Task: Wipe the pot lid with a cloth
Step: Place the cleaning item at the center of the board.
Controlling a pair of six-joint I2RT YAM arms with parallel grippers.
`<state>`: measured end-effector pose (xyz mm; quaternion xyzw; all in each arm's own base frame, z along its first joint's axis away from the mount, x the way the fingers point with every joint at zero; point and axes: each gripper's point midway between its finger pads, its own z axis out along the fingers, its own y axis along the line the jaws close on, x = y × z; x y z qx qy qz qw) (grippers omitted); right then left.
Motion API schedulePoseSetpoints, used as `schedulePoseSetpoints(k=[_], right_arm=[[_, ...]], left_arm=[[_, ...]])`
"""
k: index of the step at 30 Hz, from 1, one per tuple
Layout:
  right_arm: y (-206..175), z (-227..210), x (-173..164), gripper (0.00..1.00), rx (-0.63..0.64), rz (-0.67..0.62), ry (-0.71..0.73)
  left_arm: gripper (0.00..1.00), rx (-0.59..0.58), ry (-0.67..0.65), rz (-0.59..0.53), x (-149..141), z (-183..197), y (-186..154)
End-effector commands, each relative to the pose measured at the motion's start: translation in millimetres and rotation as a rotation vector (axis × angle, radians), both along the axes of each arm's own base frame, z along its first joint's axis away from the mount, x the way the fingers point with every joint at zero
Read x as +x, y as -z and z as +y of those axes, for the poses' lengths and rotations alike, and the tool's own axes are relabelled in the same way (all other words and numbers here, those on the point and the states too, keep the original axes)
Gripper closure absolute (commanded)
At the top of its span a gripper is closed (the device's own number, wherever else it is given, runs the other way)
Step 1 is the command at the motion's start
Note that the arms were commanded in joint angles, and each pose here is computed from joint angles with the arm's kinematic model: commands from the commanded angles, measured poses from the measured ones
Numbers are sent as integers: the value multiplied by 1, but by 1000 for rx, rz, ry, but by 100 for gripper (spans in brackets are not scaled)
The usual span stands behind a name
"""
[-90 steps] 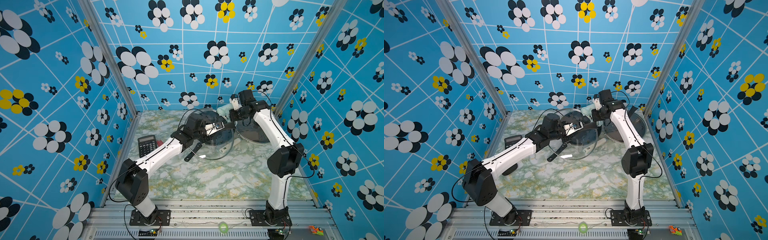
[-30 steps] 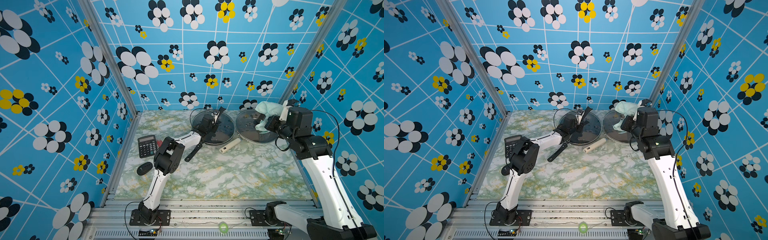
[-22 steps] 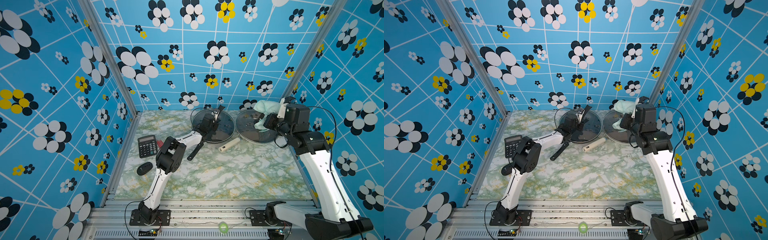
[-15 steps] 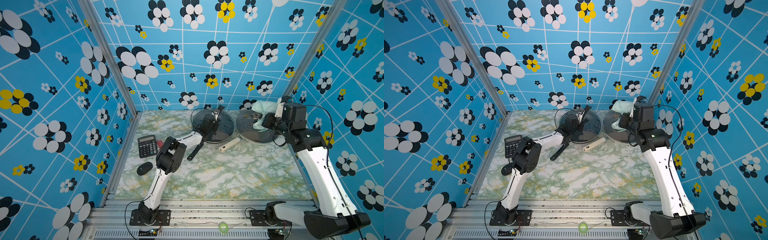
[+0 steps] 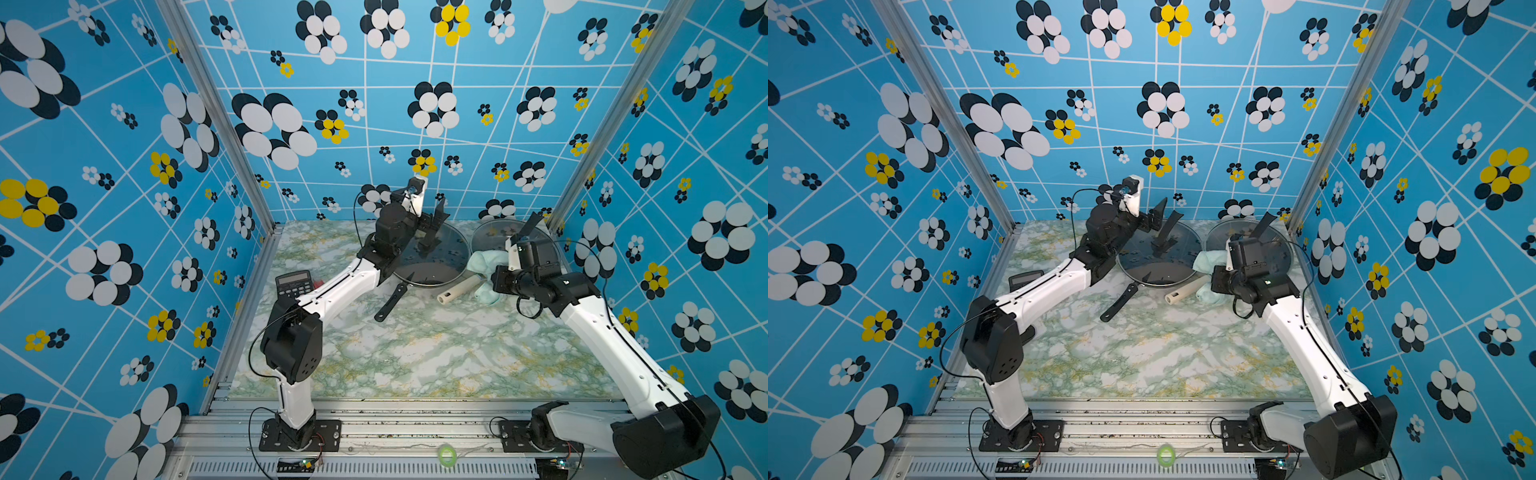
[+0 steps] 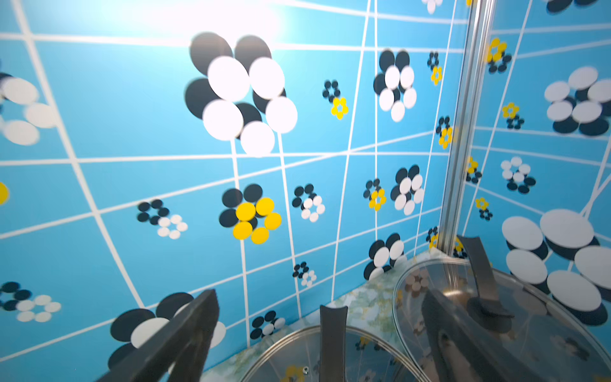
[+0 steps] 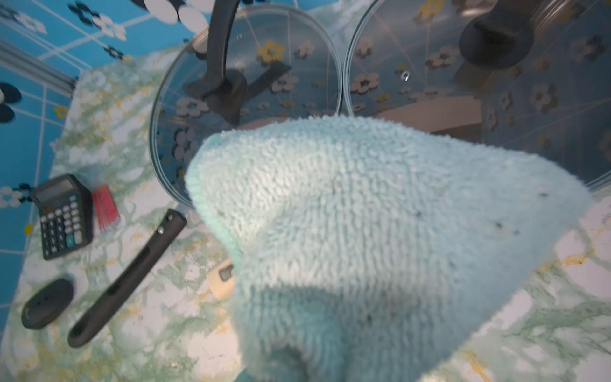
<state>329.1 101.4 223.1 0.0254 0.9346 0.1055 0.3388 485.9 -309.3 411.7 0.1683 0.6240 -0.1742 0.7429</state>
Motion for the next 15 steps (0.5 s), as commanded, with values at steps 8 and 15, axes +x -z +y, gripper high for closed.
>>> schedulePoseSetpoints(k=[8, 15], right_arm=[[100, -17, -32, 56, -7, 150, 172], [125, -9, -11, 8, -47, 274, 183]], left_arm=[[1, -36, -135, 142, -19, 85, 17], [1, 3, -224, 176, -46, 121, 23]])
